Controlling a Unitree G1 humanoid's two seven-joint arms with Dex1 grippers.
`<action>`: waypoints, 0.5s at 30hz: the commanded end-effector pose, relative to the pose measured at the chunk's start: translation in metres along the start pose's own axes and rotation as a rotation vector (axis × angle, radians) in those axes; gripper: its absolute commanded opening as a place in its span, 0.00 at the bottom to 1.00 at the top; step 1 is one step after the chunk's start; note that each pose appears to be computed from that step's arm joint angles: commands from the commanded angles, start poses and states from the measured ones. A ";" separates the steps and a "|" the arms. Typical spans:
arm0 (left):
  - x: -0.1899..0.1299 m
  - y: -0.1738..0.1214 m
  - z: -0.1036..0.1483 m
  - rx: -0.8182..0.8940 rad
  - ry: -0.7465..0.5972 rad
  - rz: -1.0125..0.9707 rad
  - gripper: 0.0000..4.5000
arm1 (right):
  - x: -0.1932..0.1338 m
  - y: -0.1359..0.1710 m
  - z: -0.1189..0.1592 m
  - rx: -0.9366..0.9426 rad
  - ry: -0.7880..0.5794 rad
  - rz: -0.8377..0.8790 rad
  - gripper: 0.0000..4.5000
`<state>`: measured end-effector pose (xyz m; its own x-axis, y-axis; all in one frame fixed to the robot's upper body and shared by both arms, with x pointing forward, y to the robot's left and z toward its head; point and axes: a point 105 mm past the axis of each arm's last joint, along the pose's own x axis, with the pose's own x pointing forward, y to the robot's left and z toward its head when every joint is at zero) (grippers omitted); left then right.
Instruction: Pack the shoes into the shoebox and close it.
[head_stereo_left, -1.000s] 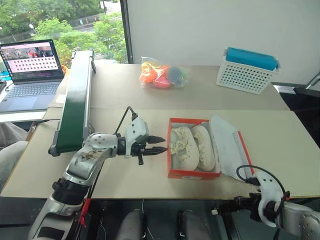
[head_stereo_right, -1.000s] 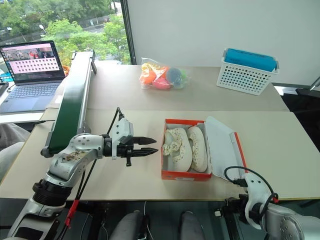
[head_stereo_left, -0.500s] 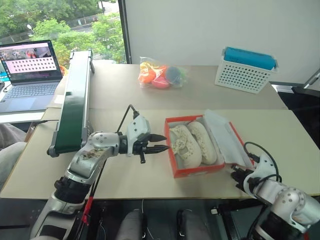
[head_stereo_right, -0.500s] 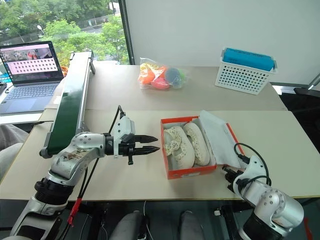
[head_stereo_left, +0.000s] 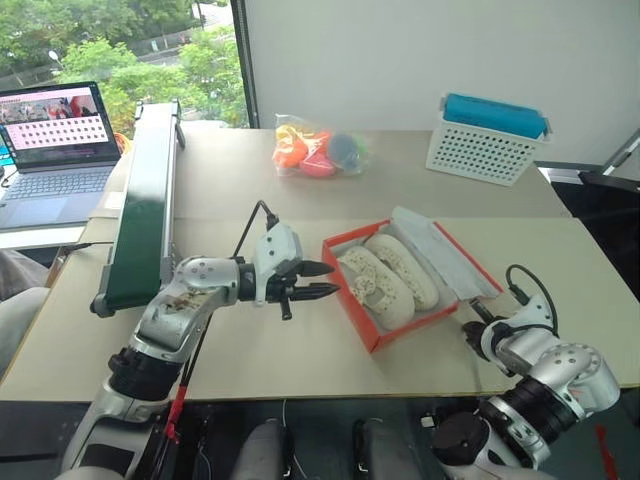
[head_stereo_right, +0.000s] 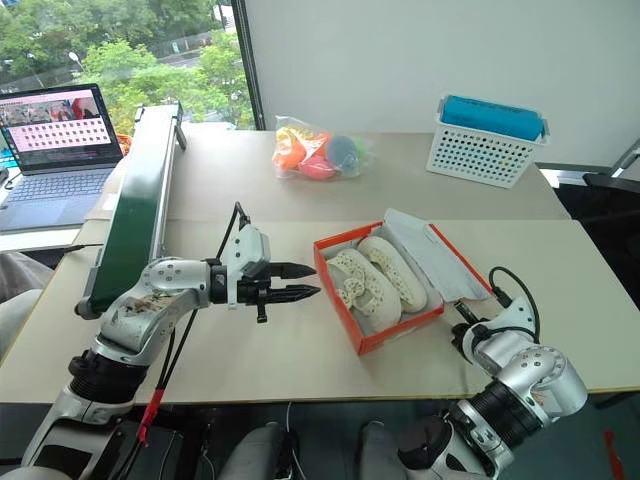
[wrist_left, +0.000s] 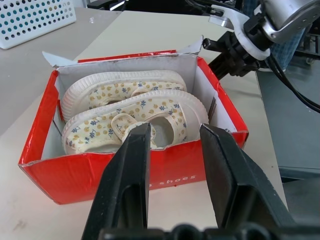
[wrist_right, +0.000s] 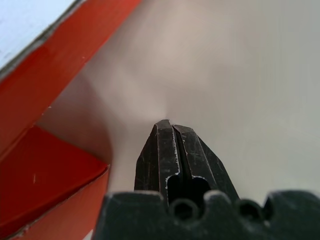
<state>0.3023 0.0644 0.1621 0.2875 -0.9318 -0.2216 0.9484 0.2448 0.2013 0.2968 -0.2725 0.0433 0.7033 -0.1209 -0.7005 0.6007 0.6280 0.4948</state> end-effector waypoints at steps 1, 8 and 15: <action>-0.003 0.006 0.013 0.038 -0.025 0.018 0.36 | 0.005 -0.018 0.017 -0.020 -0.051 -0.086 0.01; -0.005 0.010 0.014 0.041 -0.023 0.036 0.36 | -0.008 -0.015 0.036 -0.112 -0.097 -0.116 0.01; -0.004 0.009 0.014 0.040 -0.026 0.044 0.36 | 0.000 -0.009 0.062 -0.031 -0.110 -0.095 0.01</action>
<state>0.3083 0.0664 0.1667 0.3155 -0.9246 -0.2134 0.9385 0.2709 0.2138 0.3071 -0.3104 0.0561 0.6559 -0.2190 -0.7223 0.6467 0.6565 0.3882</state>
